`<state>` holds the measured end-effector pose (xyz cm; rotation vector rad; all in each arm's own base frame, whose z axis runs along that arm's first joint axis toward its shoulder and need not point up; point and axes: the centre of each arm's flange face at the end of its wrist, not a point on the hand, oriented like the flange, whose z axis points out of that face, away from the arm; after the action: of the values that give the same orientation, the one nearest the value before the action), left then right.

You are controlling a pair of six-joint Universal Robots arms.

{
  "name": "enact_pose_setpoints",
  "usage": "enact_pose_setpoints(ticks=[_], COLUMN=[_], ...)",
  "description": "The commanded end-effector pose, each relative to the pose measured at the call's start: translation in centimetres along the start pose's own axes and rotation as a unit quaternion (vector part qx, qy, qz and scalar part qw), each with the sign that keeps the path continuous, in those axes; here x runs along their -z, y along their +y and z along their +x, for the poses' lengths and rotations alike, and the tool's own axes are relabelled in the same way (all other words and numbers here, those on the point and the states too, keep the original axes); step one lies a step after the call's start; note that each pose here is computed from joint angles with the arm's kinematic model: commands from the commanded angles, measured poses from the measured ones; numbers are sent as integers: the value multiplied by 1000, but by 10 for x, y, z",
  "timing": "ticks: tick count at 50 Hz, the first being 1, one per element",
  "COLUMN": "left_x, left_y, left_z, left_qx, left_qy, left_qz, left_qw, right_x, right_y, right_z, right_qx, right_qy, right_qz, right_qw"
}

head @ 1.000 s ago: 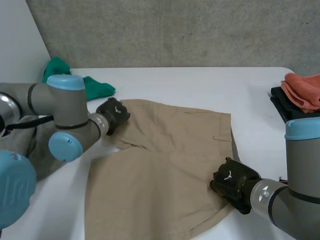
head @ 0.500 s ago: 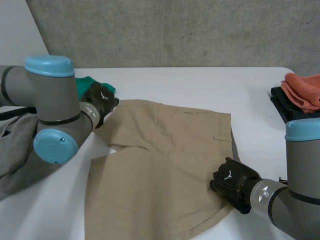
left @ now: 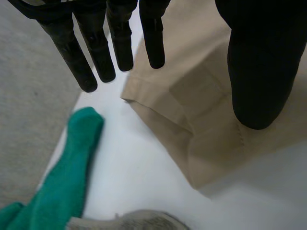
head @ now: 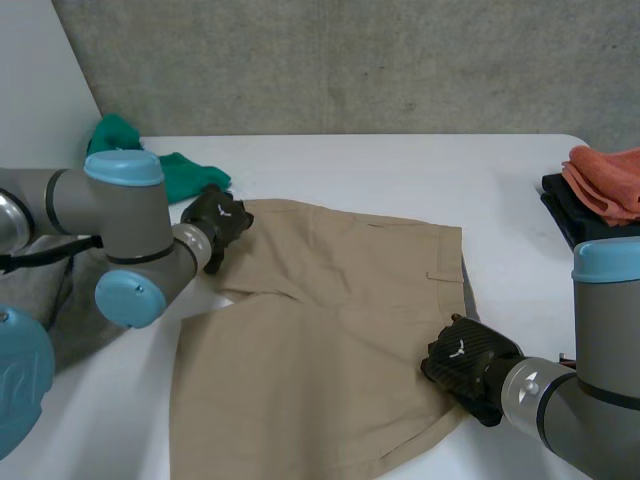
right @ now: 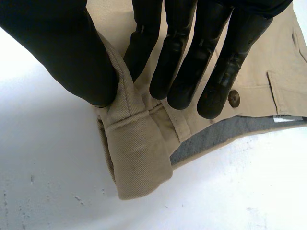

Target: Fold the laundry.

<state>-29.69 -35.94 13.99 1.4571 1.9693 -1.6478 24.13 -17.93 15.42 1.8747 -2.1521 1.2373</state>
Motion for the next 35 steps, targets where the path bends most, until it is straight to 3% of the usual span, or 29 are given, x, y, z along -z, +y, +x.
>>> enact_pose_setpoints(ticks=[1, 20, 35], left_x=[4, 39, 73], left_y=[10, 28, -2], left_z=[5, 0, -21], left_qx=[8, 10, 28], left_qy=[36, 27, -30], left_qz=[-31, -141, -85], left_qw=[999, 990, 996], right_x=[0, 2, 2], right_y=[0, 0, -7], right_z=[0, -1, 3], right_qx=[-1, -15, -73], right_qy=[0, -5, -5], right_qz=[0, -2, 18], right_qw=[1000, 1000, 997])
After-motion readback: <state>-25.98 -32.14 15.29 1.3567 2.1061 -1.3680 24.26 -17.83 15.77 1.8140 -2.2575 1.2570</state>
